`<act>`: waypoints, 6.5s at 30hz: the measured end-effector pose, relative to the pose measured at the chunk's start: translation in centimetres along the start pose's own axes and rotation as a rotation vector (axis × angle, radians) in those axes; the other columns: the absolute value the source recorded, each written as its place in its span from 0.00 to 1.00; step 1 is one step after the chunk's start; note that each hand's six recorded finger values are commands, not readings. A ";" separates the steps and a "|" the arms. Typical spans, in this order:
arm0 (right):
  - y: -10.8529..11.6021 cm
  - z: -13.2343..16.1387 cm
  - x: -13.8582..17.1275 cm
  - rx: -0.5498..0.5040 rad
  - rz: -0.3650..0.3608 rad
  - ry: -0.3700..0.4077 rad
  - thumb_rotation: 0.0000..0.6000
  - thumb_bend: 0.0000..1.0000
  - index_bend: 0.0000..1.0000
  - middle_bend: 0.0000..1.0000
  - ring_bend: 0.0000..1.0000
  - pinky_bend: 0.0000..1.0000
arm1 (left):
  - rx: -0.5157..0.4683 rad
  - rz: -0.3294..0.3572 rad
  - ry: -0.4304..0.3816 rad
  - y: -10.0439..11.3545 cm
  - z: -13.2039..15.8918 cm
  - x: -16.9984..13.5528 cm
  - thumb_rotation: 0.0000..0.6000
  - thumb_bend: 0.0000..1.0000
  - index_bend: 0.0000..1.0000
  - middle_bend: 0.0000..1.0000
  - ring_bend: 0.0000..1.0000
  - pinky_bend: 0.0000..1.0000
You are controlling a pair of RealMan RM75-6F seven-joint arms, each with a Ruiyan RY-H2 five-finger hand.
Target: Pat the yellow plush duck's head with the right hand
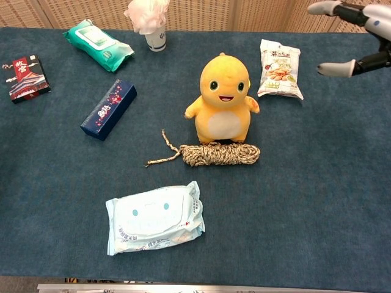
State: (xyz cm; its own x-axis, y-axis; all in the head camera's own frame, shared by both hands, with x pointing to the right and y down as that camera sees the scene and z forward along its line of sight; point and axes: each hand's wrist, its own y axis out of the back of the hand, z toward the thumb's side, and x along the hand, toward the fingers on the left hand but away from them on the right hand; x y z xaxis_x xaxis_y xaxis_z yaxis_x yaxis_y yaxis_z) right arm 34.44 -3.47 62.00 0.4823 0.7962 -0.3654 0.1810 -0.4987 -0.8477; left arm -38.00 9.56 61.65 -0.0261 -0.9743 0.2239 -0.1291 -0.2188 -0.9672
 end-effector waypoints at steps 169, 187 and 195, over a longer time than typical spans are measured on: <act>0.0 -3.3 -4.0 0.237 -0.017 -0.116 0.67 0.00 0.02 0.08 0.00 0.00 | -0.018 0.008 0.068 -0.5 -2.5 -0.9 1.00 0.03 0.15 0.07 0.01 0.00; 1.2 -8.2 10.7 0.237 -0.128 -0.370 0.74 0.00 0.02 0.08 0.00 0.00 | -0.019 0.017 0.041 -0.2 -0.7 -1.3 1.00 0.03 0.15 0.07 0.01 0.00; 0.5 -7.7 12.9 0.219 -0.139 -0.385 0.75 0.00 0.02 0.08 0.00 0.00 | -0.026 0.022 0.034 0.1 -0.3 -1.7 1.00 0.03 0.15 0.07 0.01 0.00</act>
State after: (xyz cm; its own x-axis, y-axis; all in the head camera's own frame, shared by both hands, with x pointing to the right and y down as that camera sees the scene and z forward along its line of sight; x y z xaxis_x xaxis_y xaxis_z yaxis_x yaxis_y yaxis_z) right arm 47.39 3.90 59.82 0.1054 0.9403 -0.3237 0.0165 -0.3272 -0.9448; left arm -38.26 11.23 61.23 -0.0626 -0.9763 0.2071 -0.1537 -0.1956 -0.9686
